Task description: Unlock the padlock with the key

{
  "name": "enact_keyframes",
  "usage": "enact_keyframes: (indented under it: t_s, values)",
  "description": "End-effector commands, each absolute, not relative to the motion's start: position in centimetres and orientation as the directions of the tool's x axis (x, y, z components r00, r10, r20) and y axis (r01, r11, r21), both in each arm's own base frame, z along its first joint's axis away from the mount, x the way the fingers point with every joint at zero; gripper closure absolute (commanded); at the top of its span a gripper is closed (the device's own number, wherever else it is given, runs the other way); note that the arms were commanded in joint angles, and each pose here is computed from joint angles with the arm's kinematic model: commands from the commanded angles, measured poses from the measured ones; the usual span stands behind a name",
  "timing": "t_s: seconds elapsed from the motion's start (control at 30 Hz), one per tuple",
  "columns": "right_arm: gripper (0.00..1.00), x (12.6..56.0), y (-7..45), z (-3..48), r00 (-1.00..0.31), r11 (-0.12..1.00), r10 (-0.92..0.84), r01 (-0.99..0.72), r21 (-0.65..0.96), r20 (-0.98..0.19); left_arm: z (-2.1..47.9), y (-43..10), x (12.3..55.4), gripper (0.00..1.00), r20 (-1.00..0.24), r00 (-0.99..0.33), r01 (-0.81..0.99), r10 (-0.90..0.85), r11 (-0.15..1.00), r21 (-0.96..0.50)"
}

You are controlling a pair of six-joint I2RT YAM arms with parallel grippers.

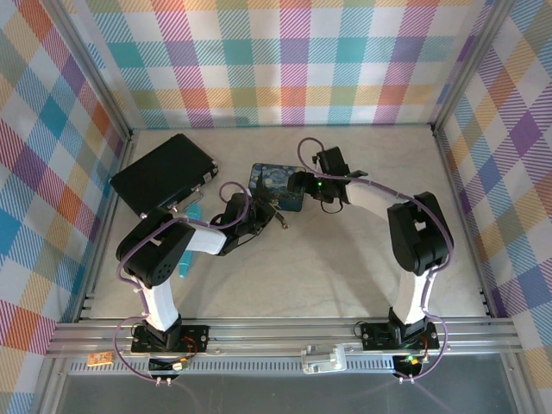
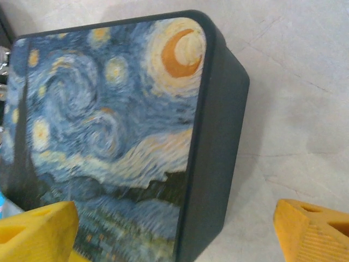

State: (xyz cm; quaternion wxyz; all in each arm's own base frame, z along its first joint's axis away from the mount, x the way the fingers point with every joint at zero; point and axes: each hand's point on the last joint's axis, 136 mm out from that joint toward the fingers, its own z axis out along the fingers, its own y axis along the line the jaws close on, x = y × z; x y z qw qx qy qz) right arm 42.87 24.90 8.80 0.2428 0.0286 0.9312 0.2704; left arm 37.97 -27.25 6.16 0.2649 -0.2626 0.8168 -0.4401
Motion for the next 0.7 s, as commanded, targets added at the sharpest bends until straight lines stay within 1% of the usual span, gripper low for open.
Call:
enact_keyframes:
  t_s: [0.0,0.23,0.37,0.67]
  values:
    - [0.09,44.1,25.2,9.4,-0.859,0.835,0.256,-0.034,0.549,-0.443,5.8,-27.0,38.1,1.00,-0.205,-0.696,-0.204,-0.688,0.463,-0.862]
    - [0.14,42.6,23.0,7.9,-0.834,0.840,0.349,0.075,0.538,-0.428,6.1,-25.6,38.6,1.00,-0.215,-0.614,-0.236,-0.760,0.437,-0.868]
    - [0.15,41.9,21.8,7.3,-0.818,0.843,0.388,0.129,0.522,-0.425,6.2,-25.0,38.9,1.00,-0.212,-0.569,-0.256,-0.794,0.417,-0.872]
    - [0.19,41.5,20.4,6.9,-0.784,0.832,0.448,0.191,0.521,-0.429,7.7,-23.5,39.2,1.00,-0.175,-0.452,-0.249,-0.874,0.313,-0.917]
